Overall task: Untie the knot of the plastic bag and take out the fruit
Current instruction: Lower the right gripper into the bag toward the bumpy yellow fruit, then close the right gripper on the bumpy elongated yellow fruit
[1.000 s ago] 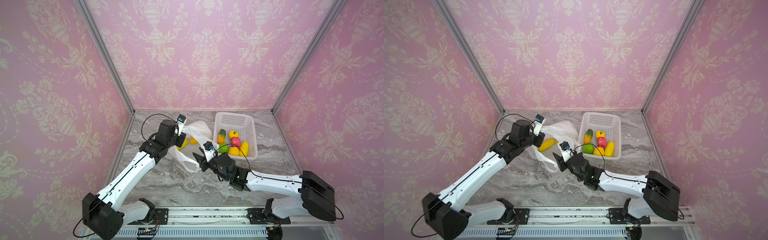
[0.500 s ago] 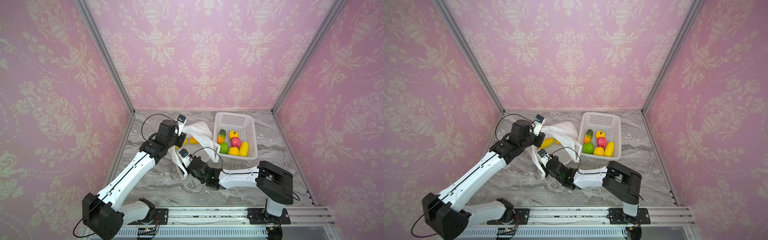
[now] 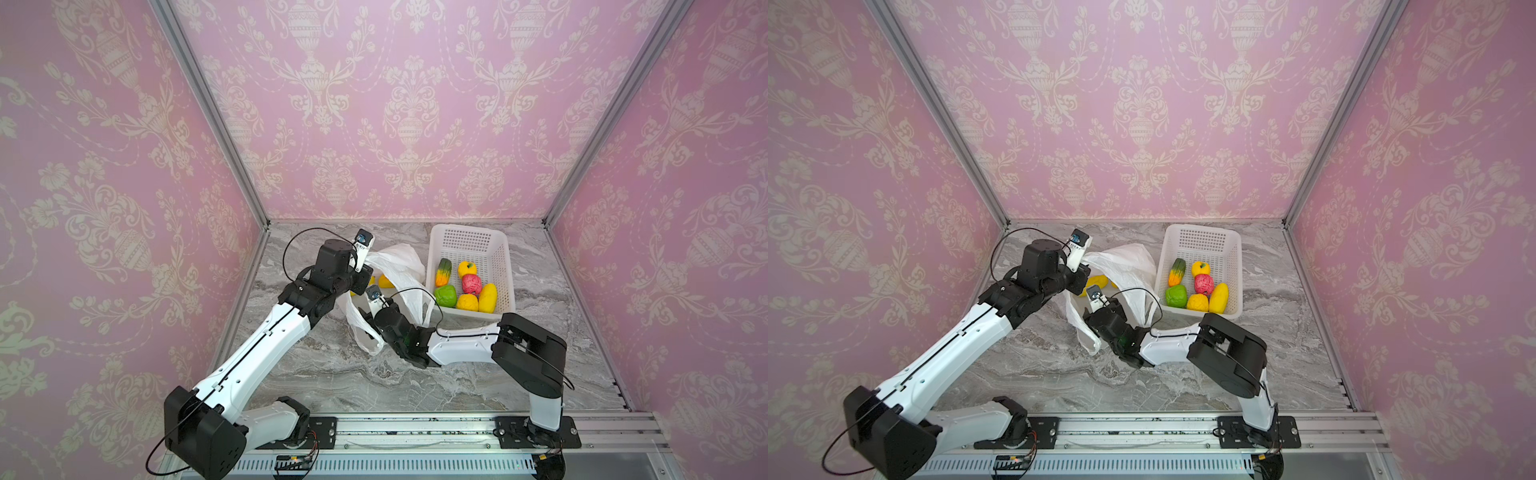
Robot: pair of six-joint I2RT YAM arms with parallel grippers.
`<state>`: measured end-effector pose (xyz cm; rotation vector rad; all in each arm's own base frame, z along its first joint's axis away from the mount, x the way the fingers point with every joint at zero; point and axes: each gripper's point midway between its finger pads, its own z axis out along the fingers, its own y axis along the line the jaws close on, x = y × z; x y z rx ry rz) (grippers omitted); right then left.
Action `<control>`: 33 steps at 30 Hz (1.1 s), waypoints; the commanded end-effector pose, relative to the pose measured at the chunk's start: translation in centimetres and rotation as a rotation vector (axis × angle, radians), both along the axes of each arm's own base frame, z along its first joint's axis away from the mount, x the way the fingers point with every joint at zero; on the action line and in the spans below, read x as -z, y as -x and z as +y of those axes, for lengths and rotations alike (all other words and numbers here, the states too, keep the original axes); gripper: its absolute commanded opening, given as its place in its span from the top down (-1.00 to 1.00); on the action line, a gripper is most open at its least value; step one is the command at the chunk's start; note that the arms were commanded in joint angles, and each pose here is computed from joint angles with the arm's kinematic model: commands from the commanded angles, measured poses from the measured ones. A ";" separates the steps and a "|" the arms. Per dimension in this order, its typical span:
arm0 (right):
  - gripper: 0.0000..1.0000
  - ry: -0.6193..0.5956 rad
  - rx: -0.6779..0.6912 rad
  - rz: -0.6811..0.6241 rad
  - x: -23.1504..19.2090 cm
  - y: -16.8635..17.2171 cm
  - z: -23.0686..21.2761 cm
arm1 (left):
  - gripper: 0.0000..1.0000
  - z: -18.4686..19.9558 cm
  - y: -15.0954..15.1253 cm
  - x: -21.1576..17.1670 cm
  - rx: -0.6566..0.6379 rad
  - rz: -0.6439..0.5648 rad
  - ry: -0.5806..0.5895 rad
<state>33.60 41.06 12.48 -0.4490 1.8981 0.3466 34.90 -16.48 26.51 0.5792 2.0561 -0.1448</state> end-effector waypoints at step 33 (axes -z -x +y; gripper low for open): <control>-1.00 -0.698 0.388 0.634 8.0 -10.1 5.5 | 0.90 -1.8 1.0 -2.7 0.091 -0.035 0.108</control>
